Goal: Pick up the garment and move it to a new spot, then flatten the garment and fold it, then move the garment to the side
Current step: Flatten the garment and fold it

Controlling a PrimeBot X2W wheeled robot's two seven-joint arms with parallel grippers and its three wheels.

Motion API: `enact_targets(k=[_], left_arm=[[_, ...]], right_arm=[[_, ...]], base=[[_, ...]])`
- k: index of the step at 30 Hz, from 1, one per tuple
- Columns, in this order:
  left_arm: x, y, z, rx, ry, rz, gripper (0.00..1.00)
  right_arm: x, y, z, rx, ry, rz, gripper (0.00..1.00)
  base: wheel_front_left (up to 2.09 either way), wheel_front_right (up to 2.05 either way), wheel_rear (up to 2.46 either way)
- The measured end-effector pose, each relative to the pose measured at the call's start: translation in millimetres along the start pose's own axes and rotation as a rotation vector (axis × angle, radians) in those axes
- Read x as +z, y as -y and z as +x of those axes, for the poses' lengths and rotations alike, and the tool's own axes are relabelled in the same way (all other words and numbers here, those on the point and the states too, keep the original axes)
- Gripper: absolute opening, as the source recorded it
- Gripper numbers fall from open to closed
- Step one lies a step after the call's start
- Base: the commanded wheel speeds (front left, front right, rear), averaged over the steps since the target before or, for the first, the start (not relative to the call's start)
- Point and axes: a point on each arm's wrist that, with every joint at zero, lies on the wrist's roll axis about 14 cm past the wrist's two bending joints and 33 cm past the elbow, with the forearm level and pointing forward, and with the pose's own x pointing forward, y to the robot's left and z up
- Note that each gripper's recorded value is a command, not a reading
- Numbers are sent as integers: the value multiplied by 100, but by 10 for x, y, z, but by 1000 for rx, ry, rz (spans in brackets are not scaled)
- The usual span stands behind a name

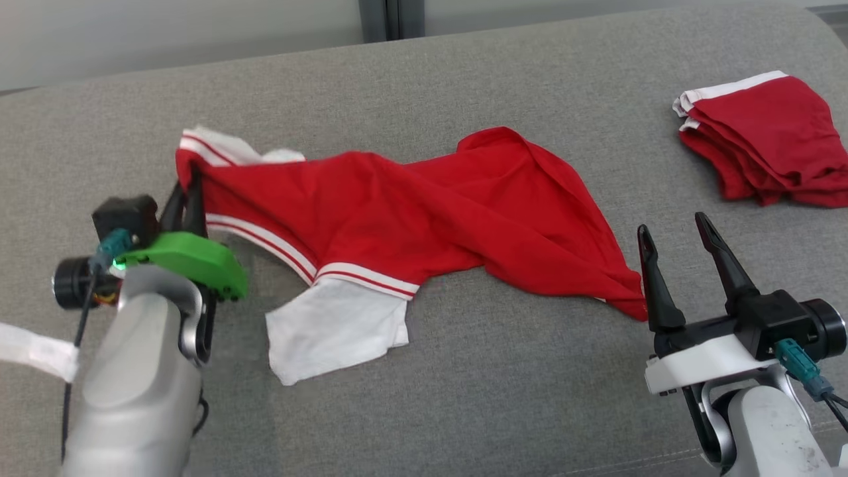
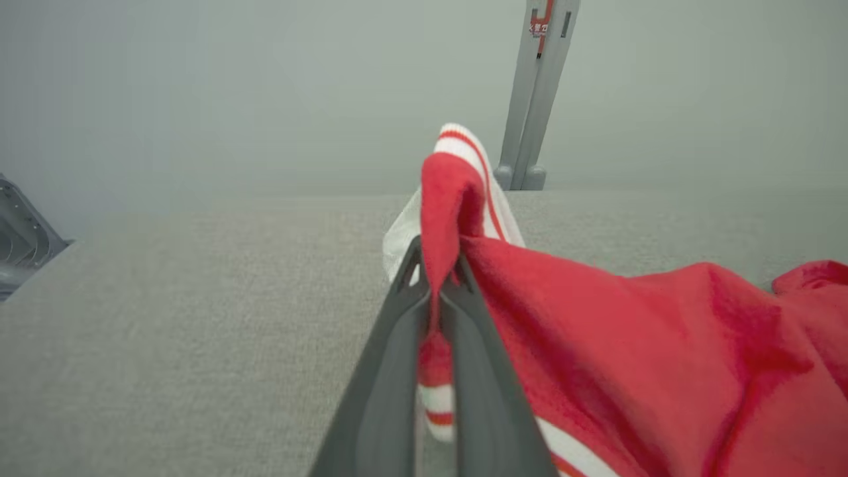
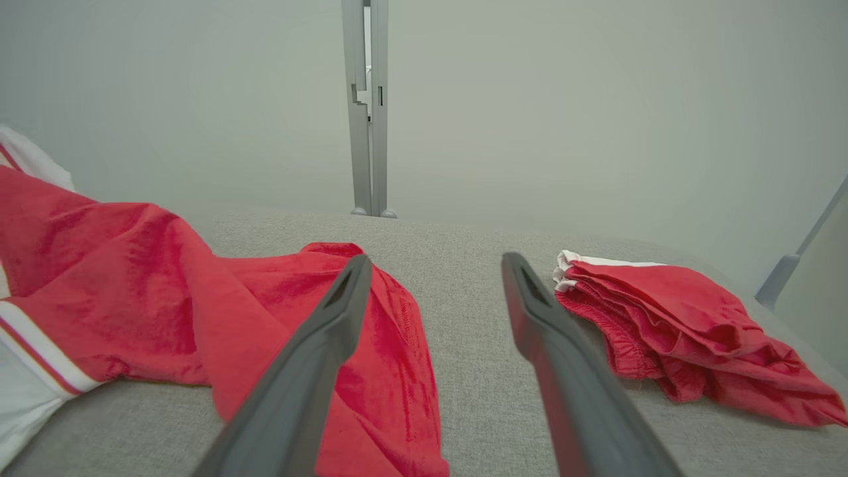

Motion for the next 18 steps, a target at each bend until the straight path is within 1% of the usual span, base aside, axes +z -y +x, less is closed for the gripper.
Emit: enact_targets(k=[4, 7, 11, 16, 17, 18], left_arm=[[433, -6, 337, -37, 75, 82, 0], [617, -14, 526, -46, 99, 111, 0], [607, -84, 686, -33, 82, 144, 0], [512, -194, 796, -4, 70, 146, 0], [495, -172, 810, -15, 74, 136, 32], [476, -129, 821, -33, 75, 129, 62]], right_arm=[[-69, 80, 48, -30, -15, -3, 100], [-104, 213, 64, -70, -23, -19, 100], [-172, 393, 10, -126, -47, -36, 100], [-217, 595, -55, -187, -67, -60, 100], [-223, 625, -60, -197, -69, -62, 100], [-226, 659, -65, -208, -71, -65, 100]], base=[[0, 0, 0], [0, 0, 0], [0, 0, 0], [0, 0, 0], [0, 0, 0], [0, 0, 0]])
